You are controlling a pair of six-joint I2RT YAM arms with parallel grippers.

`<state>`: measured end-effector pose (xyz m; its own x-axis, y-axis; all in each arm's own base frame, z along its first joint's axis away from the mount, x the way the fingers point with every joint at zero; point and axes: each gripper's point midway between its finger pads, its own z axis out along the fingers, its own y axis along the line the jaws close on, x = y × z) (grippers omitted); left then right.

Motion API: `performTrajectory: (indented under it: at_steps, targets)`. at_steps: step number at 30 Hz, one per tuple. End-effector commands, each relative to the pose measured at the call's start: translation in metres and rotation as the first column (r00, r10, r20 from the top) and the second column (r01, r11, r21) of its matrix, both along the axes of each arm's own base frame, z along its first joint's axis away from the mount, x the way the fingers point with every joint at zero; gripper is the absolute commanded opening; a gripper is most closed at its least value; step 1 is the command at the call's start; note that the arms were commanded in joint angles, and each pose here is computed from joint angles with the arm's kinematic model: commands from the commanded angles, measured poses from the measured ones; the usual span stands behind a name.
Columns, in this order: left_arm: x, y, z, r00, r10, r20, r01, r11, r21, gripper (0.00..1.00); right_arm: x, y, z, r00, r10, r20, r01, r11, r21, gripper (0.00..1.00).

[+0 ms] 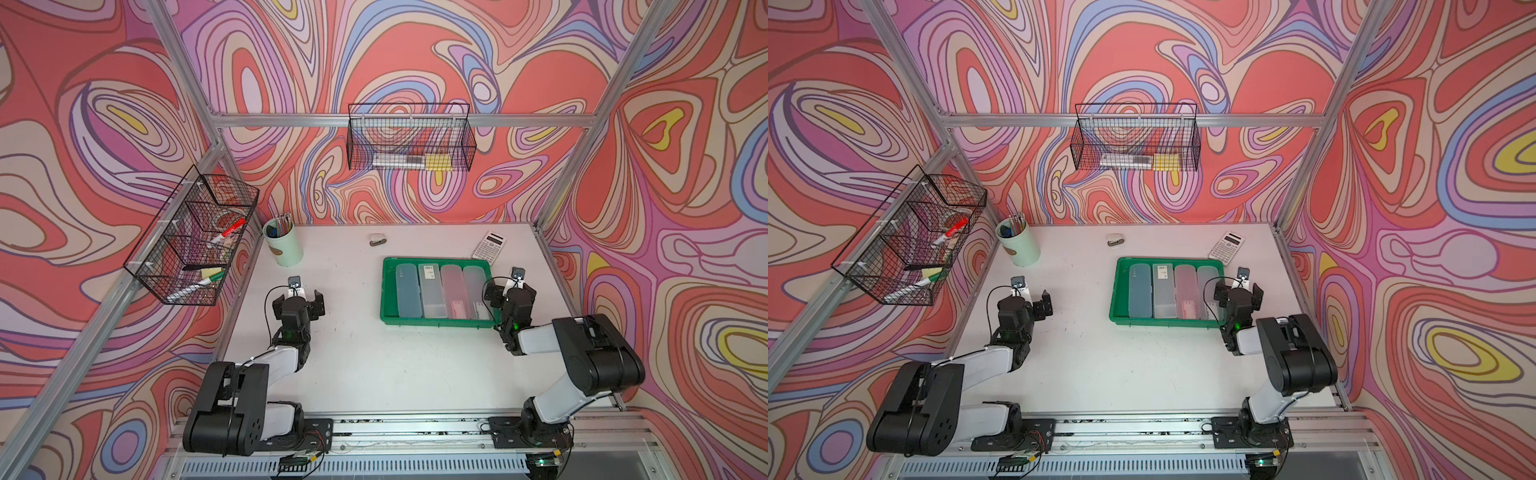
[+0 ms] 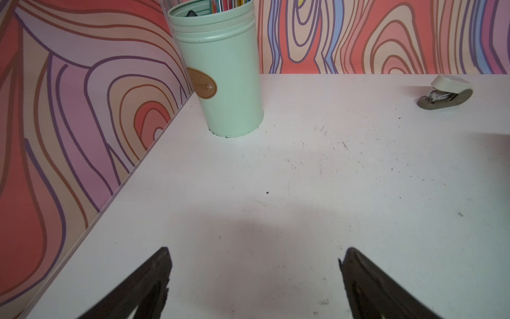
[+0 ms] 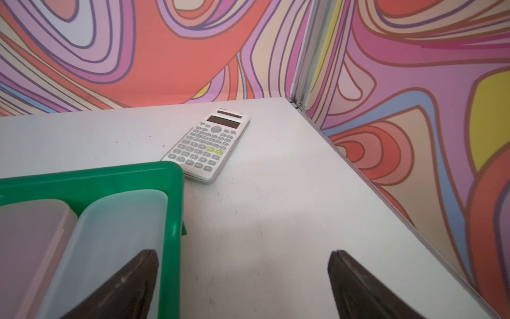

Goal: Put the pencil case into the storage box
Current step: Reset both arms

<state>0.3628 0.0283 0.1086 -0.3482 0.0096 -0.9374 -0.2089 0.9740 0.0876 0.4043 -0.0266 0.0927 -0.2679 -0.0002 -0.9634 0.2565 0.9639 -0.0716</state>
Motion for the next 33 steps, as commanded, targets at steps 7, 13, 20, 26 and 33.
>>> performTrajectory:
  at_steps: [7, 13, 20, 26, 33]
  targets:
    - [0.012, -0.016, -0.008, 0.988, -0.107, 0.111, 0.106, 0.994, 0.014, 0.99, -0.008, -0.009, 0.017, 0.986, 0.076, 0.151, -0.096, 0.987, 0.131, 0.98]
    - [0.029, -0.019, -0.021, 0.992, -0.126, -0.028, 0.126, 0.992, -0.004, 1.0, 0.004, -0.005, 0.013, 0.986, 0.125, 0.109, -0.14, 0.98, 0.14, 0.98]
    - [0.03, -0.015, -0.02, 0.991, -0.133, -0.013, 0.133, 0.991, -0.034, 0.99, 0.015, -0.005, 0.009, 0.995, 0.087, 0.051, -0.092, 0.99, 0.107, 0.98]
    - [0.03, -0.016, -0.02, 0.991, -0.135, -0.015, 0.134, 0.99, -0.035, 0.99, 0.015, -0.005, 0.009, 0.995, 0.091, 0.049, -0.096, 0.99, 0.107, 0.98]
    - [0.03, -0.016, -0.021, 0.991, -0.135, -0.016, 0.134, 0.99, -0.035, 0.99, 0.019, 0.001, 0.007, 0.992, 0.124, 0.027, -0.126, 0.986, 0.106, 0.98]
